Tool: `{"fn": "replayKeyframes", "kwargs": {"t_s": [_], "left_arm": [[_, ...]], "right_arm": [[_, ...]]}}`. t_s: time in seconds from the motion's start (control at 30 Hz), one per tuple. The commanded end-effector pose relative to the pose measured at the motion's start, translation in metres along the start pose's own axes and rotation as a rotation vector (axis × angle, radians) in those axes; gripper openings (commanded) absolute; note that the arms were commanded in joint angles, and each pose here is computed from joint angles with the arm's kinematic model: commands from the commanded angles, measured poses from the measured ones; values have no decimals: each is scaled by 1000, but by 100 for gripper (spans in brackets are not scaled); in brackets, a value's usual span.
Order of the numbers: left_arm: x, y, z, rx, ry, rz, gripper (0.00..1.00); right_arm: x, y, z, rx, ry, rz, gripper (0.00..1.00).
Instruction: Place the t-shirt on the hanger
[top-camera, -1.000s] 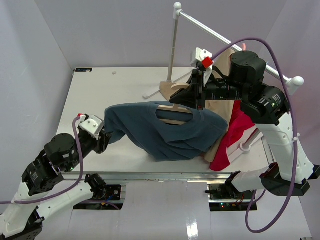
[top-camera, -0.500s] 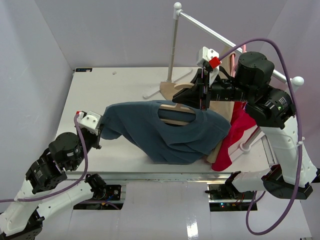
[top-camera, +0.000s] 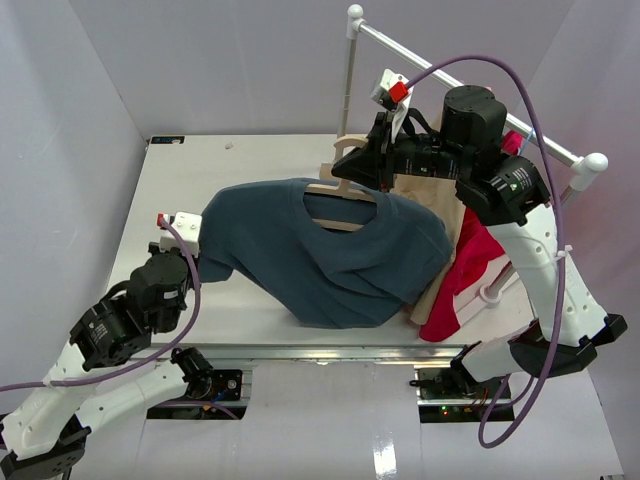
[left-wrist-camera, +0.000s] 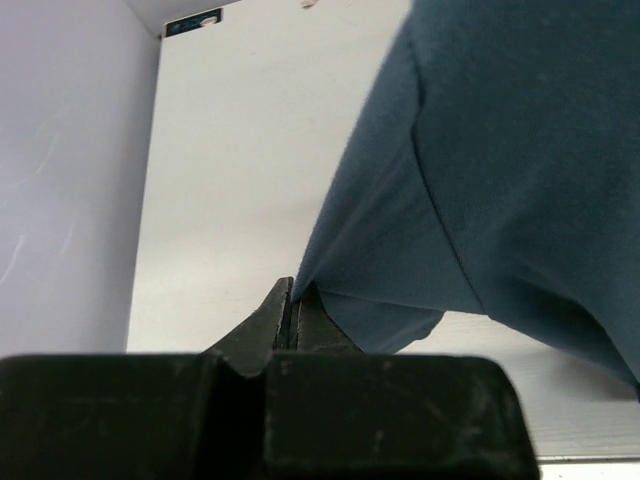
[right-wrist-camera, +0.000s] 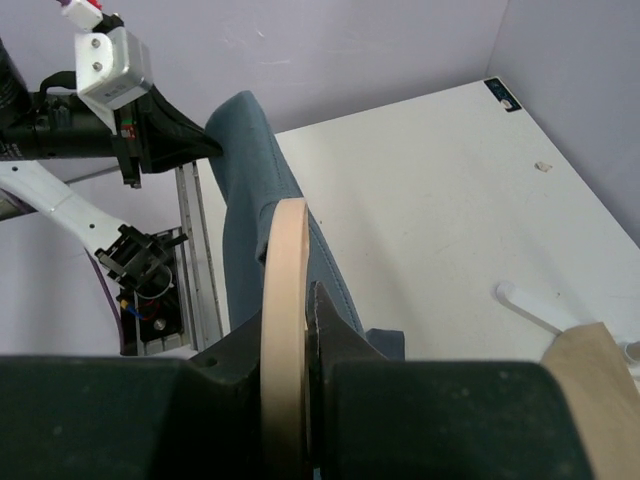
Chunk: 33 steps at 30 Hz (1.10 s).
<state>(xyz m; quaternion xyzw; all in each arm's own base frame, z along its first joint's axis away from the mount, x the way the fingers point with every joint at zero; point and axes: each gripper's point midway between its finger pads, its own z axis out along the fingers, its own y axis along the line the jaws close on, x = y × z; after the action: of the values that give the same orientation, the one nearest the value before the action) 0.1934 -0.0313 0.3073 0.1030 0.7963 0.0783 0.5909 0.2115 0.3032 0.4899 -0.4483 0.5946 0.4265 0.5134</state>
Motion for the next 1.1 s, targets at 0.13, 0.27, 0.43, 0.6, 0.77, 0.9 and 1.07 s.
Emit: {"fn": "replayKeyframes", "kwargs": {"t_s": [0.13, 0.27, 0.43, 0.6, 0.77, 0.9, 1.07], "left_arm": [[-7, 52, -16, -222, -16, -6, 0], [-16, 53, -18, -216, -35, -17, 0], [-18, 47, -15, -189, -41, 7, 0], [-42, 24, -25, 26, -153, -39, 27], [-86, -21, -60, 403, -305, -27, 63], [-116, -59, -75, 623, -328, 58, 62], [-134, -120, -71, 854, -298, 177, 59]], "right_arm": [[-63, -45, -31, 186, -237, -106, 8], [-75, -51, -32, 175, -270, -105, 8], [-68, -45, -20, 80, -254, -67, 8], [-29, -37, -3, -53, -185, -21, 8], [4, -16, 24, -209, -96, -10, 8], [16, 5, 42, -273, -40, -54, 8], [31, 40, 54, -376, -34, -76, 8]]}}
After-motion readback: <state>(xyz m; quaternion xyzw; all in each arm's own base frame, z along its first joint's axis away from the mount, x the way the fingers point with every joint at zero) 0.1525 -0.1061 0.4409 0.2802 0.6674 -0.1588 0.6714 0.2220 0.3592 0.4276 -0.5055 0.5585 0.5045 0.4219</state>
